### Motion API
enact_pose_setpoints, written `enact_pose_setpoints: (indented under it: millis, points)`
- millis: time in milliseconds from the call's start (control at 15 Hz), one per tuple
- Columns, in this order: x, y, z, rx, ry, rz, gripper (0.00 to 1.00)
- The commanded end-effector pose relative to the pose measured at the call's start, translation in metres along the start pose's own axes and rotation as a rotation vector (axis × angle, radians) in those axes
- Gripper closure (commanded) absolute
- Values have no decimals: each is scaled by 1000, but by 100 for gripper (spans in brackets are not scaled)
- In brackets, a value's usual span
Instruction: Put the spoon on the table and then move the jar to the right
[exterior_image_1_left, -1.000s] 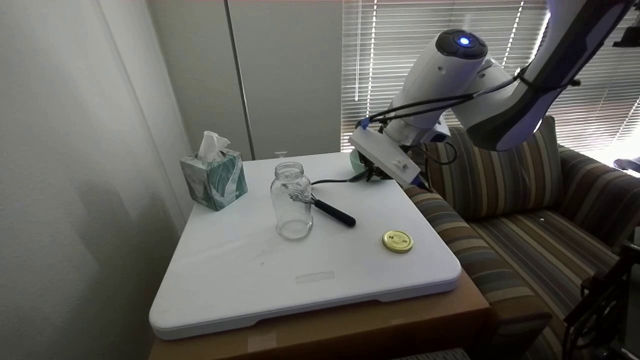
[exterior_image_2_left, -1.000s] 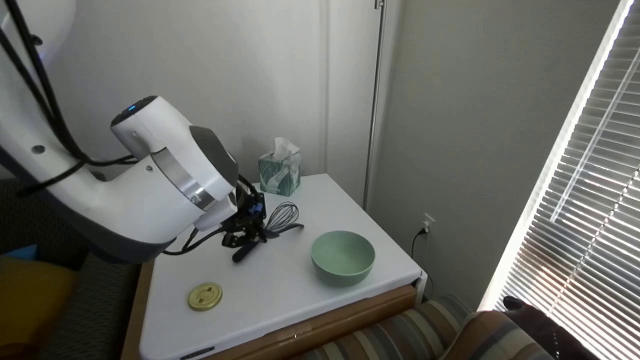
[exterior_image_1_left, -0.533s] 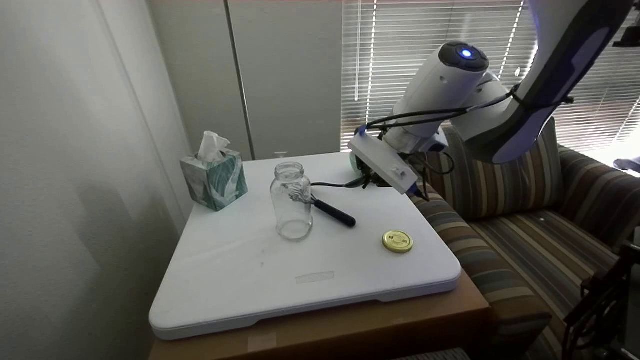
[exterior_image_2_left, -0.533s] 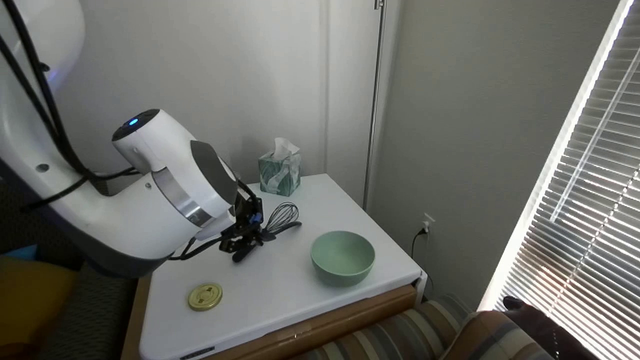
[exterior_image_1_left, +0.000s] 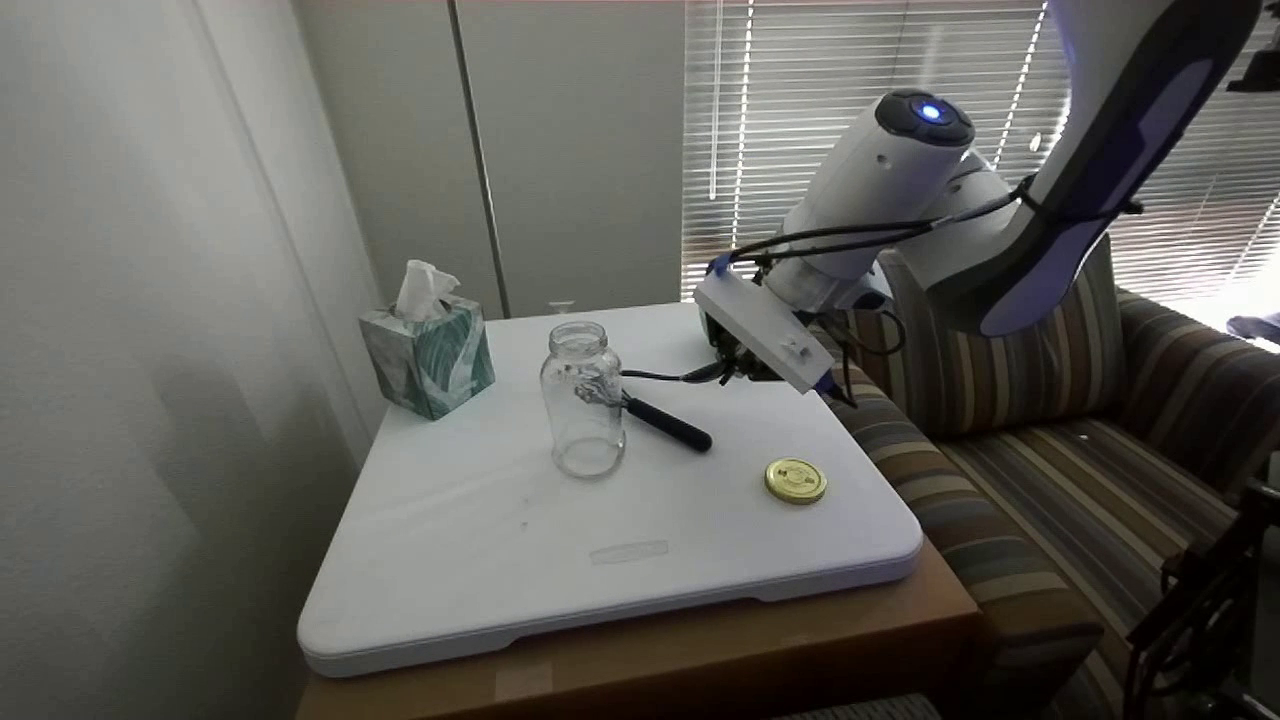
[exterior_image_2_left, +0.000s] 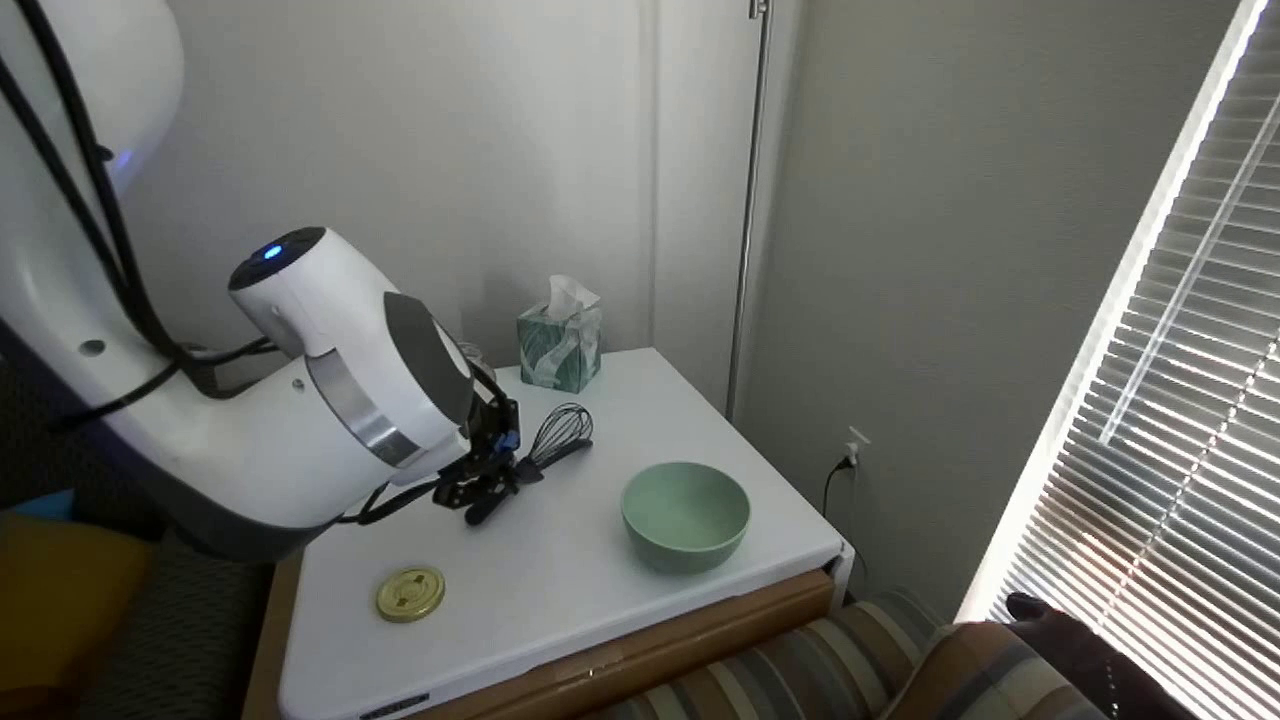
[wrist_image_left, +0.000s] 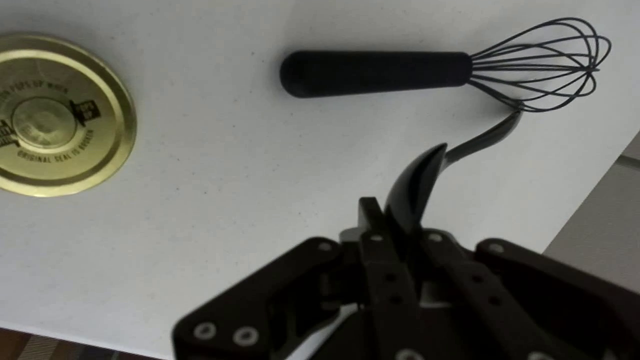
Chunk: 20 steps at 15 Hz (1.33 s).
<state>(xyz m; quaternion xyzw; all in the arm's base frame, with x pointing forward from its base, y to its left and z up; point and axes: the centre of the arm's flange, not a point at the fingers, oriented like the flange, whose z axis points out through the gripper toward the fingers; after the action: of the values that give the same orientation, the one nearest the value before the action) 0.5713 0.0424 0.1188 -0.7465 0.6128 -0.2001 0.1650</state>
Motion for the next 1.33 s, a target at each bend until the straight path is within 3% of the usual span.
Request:
enact_pose_setpoints:
  millis: [0,133,200,267,400,667,867,1067,1267]
  points:
    - [5,44,16,-36,9,-23,98]
    - [5,44,16,-42,13,-29,98]
    - [5,44,16,-43,13,-32,67]
    - [5,45,16,-45,13,-34,66]
    - [7,56,22,-76,29,-36,55]
    - [8,65,23,-93,47,-52,24]
    - [12,47,4,-50,81,-85,3]
    - [15,15,-27,12,99,-134,0]
    - [12,-21,-68,64,31,-246,0]
